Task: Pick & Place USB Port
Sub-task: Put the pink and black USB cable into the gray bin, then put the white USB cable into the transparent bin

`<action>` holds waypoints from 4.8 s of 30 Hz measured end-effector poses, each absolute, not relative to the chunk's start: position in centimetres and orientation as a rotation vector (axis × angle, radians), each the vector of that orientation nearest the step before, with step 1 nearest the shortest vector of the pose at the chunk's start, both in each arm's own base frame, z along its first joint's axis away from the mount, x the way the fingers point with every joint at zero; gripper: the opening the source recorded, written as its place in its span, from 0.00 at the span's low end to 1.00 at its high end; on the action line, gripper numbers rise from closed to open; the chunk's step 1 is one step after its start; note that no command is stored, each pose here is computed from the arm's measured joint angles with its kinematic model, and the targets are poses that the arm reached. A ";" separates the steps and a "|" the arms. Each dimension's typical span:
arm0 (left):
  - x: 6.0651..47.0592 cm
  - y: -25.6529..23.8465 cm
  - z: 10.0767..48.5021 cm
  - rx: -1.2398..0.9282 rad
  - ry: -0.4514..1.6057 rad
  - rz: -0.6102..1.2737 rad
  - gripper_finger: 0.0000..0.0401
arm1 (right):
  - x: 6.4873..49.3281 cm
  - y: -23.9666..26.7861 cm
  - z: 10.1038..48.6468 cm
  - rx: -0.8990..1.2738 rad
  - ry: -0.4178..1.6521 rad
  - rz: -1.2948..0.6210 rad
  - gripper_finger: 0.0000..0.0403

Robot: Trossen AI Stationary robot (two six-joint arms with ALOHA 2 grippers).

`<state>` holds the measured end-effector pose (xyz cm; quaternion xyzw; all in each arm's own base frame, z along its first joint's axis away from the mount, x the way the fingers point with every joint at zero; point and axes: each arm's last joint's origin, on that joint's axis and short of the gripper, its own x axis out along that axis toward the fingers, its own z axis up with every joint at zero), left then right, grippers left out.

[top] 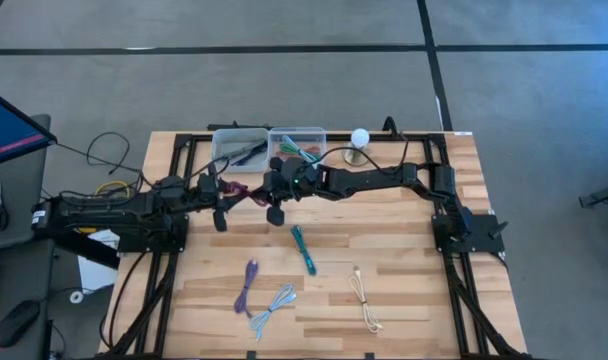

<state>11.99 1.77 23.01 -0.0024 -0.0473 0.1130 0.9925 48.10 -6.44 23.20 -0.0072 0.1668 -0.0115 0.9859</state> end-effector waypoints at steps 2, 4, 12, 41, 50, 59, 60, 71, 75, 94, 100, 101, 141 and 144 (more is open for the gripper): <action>12.0 1.8 23.0 -0.005 -0.095 0.227 0.21 | 48.1 -6.4 23.2 -0.014 0.335 -0.023 0.00; 12.0 1.8 23.0 -0.004 -0.095 0.229 0.17 | 48.1 -6.4 23.2 -0.014 0.335 -0.023 0.00; 12.0 1.8 23.0 -0.004 -0.096 0.230 0.09 | 48.1 -6.4 23.3 -0.016 0.322 -0.025 0.00; 11.5 3.7 23.1 0.089 -0.092 0.402 0.07 | 43.0 -5.9 27.1 -0.096 0.659 0.019 0.22; 10.5 6.0 23.2 0.104 -0.091 0.482 0.07 | 41.9 -6.2 25.9 -0.042 0.829 0.018 0.21; 9.0 7.9 23.2 0.074 -0.093 0.486 0.07 | 40.8 -5.4 27.5 -0.061 0.783 0.033 0.11; 8.8 8.1 23.2 0.069 -0.093 0.487 0.07 | 40.5 -5.3 27.5 -0.065 0.764 0.032 0.10; 7.4 9.5 23.0 0.058 -0.079 0.552 0.07 | 30.7 -4.5 26.9 -0.005 0.528 -0.029 0.03; 6.9 10.5 22.7 0.043 -0.055 0.618 0.07 | 27.4 -3.5 26.5 0.012 0.499 -0.039 0.03; 8.6 16.3 19.2 -0.103 0.020 0.665 0.06 | 20.1 0.8 25.7 0.026 0.402 -0.066 0.03; 9.1 17.4 17.9 -0.141 0.033 0.682 0.06 | 20.1 1.3 25.7 0.005 0.401 -0.088 0.03; 9.1 17.6 17.7 -0.151 0.032 0.684 0.06 | 20.1 1.3 25.7 0.003 0.401 -0.087 0.03; 9.3 18.0 25.2 -0.163 -0.302 0.645 0.56 | 20.2 1.3 25.9 0.004 0.383 -0.088 0.03; 9.3 16.9 26.1 -0.172 -0.301 0.467 0.53 | 20.2 1.2 25.9 0.005 0.383 -0.094 0.03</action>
